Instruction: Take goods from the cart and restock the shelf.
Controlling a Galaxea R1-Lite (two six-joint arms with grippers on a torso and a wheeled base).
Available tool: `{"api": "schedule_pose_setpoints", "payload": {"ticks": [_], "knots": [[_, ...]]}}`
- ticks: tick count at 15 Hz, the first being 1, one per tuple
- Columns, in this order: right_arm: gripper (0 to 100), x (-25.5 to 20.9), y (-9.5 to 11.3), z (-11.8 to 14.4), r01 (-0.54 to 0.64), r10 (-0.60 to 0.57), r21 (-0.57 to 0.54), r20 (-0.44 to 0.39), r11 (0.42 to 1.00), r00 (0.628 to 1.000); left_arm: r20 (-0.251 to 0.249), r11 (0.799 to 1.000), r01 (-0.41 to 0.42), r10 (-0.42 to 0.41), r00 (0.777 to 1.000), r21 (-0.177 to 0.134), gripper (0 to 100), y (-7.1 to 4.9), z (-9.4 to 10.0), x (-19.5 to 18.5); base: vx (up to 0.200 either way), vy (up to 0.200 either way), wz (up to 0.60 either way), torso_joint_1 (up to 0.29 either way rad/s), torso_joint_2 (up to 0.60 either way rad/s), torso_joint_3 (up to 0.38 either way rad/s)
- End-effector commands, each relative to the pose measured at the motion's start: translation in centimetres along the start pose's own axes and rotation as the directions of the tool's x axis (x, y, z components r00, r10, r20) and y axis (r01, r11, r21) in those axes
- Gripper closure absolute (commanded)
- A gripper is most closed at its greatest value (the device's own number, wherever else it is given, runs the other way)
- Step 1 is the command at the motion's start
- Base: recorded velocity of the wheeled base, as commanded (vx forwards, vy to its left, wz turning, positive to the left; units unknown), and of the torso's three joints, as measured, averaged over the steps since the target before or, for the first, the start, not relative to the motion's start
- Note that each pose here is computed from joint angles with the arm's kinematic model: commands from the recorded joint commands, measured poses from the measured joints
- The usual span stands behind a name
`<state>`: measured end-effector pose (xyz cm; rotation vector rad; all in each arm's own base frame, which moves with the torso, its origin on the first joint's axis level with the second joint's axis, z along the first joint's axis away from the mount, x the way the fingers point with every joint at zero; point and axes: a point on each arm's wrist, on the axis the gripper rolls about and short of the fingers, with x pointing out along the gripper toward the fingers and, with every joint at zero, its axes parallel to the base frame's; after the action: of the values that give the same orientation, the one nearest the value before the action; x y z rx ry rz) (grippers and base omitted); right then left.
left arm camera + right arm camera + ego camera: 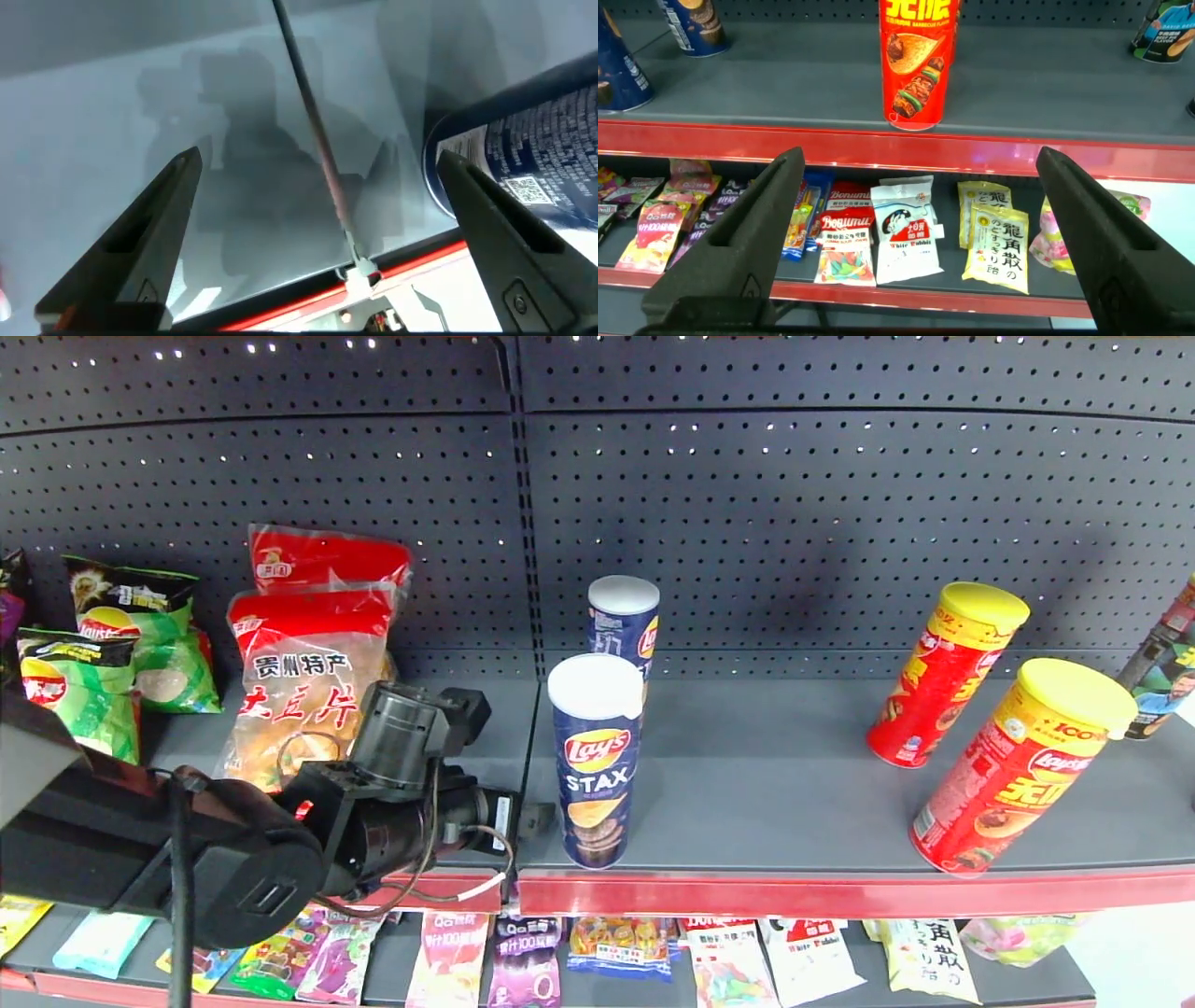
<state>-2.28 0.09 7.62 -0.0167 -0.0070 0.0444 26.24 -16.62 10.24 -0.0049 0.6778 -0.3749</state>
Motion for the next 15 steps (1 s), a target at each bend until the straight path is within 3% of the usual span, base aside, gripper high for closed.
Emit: {"api": "schedule_pose_setpoints", "payload": {"ticks": [1,15], "knots": [[0,0.0,0.0,0.0,0.0,0.0,0.0,0.0,1.0,1.0,-0.009,1.0,0.002,-0.002,1.0,0.005,0,-0.3,-0.2,0.4,0.0,0.0,0.0,0.0,0.0,0.0],[0,0.0,0.0,0.0,0.0,0.0,0.0,-0.002,1.0,1.0,0.006,1.0,0.016,-0.016,1.0,0.011,0,-1.0,0.6,1.6,0.0,0.0,0.0,0.0,0.0,0.0]]}}
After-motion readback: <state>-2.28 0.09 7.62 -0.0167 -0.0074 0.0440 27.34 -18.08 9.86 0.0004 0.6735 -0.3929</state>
